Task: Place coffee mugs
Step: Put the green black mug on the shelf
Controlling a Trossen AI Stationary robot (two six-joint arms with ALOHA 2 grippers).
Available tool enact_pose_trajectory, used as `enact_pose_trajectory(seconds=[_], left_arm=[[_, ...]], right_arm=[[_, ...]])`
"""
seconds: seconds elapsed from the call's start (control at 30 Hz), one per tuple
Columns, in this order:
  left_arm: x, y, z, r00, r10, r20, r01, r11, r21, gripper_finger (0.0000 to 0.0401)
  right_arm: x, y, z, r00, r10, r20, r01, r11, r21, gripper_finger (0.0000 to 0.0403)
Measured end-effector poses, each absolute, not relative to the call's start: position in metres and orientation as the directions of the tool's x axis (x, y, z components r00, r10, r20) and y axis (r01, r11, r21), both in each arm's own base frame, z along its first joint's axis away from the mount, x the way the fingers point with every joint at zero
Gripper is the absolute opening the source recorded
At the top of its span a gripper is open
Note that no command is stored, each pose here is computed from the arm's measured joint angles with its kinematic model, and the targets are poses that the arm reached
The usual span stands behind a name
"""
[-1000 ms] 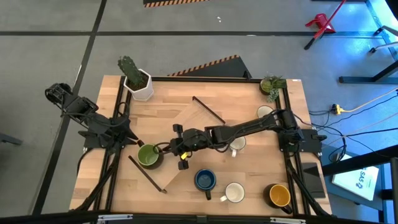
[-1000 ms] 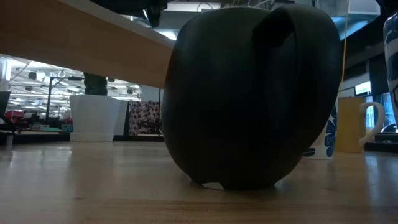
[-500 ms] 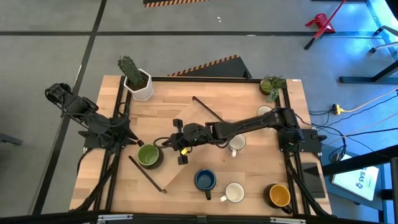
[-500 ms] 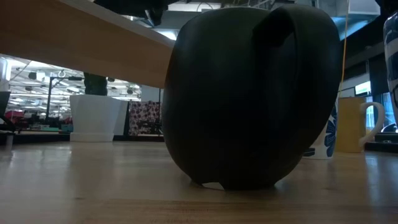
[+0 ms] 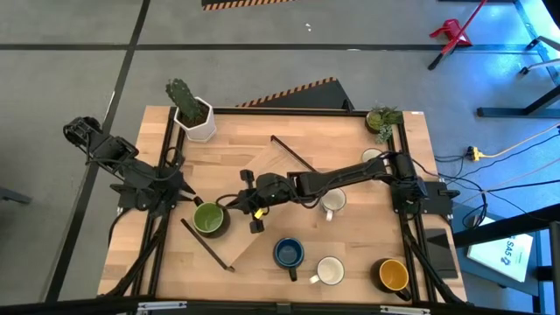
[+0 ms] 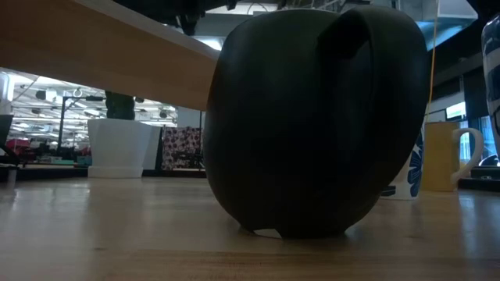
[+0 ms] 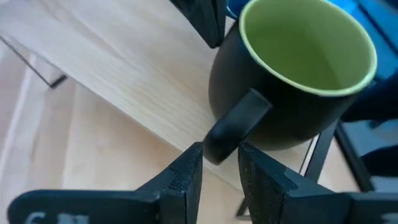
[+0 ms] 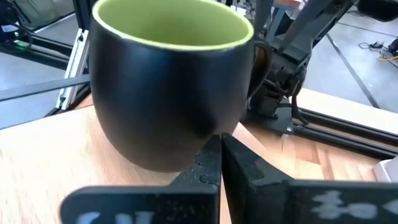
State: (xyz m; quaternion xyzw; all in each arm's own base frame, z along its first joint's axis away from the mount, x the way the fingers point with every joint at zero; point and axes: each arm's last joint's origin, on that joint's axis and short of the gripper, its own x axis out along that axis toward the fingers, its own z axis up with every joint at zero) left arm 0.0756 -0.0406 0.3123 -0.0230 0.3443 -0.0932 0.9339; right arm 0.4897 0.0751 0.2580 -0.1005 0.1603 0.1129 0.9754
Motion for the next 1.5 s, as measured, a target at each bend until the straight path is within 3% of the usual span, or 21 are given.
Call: enact_pose_trajectory(seconds=[0.3,0.57,0.87,1.3,1.5], left_arm=[[0.078,-0.037,0.312,0.76,-0.14,-0.635,0.187,0.982,0.008,0.0137],[0.077,-0.038,0.312,0.706,-0.268,-0.656,0.311,0.949,-0.053,0.0174],[0.086,-0.033,0.311,0.727,-0.17,-0.666,0.321,0.94,0.111,0.0177],[0.106,-0.033,0.307,0.66,-0.281,-0.697,0.453,0.888,0.071,0.0177],[0.111,-0.029,0.305,0.651,-0.257,-0.715,0.432,0.899,0.07,0.0169]], right_arm=[[0.489,0.076,0.257,0.916,0.212,-0.341,-0.268,0.955,-0.126,0.0],[0.489,0.076,0.257,0.912,0.229,-0.341,-0.283,0.952,-0.117,0.0],[0.488,0.076,0.256,0.904,0.226,-0.362,-0.274,0.958,-0.087,0.0],[0.488,0.075,0.255,0.907,0.208,-0.365,-0.258,0.962,-0.093,0.0],[0.488,0.075,0.255,0.906,0.207,-0.369,-0.257,0.962,-0.093,0.0]])
